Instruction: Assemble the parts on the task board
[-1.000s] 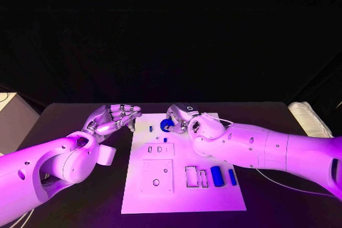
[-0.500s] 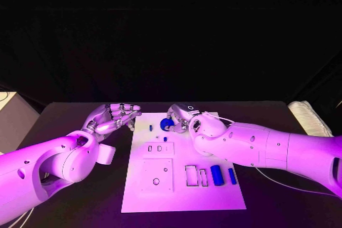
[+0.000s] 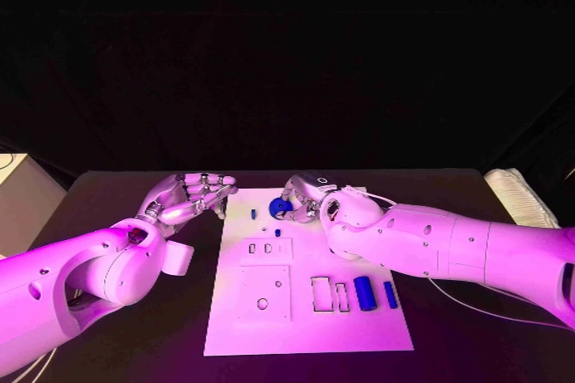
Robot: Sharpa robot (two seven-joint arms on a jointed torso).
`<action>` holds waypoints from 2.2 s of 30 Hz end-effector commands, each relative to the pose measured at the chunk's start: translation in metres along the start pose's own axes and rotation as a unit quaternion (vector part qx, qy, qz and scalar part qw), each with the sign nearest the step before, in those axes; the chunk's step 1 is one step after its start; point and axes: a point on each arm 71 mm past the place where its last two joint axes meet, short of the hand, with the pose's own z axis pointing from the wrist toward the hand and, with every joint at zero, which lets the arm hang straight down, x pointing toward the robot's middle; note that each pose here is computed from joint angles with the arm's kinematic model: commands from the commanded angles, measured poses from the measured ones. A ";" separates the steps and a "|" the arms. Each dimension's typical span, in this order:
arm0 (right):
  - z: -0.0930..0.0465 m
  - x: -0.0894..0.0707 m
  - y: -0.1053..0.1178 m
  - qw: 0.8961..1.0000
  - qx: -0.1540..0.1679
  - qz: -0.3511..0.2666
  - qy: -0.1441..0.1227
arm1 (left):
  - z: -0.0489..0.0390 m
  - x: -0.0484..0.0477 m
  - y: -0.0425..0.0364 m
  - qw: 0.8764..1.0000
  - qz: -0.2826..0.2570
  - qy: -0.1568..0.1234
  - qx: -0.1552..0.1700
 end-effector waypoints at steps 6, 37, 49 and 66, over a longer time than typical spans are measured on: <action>-0.002 0.004 -0.003 1.000 0.004 -0.005 0.022 | 0.0001 0.0016 -0.0022 1.000 -0.001 0.008 0.005; -0.015 0.001 -0.012 0.999 0.006 0.009 0.030 | -0.0013 -0.0016 -0.0025 1.000 0.002 0.004 0.005; -0.021 -0.015 -0.011 0.999 -0.012 0.021 -0.040 | -0.0018 -0.0033 -0.0025 1.000 0.003 0.002 0.006; -0.007 -0.011 0.001 1.000 -0.023 0.012 -0.003 | -0.0013 -0.0010 -0.0026 1.000 0.002 0.005 0.006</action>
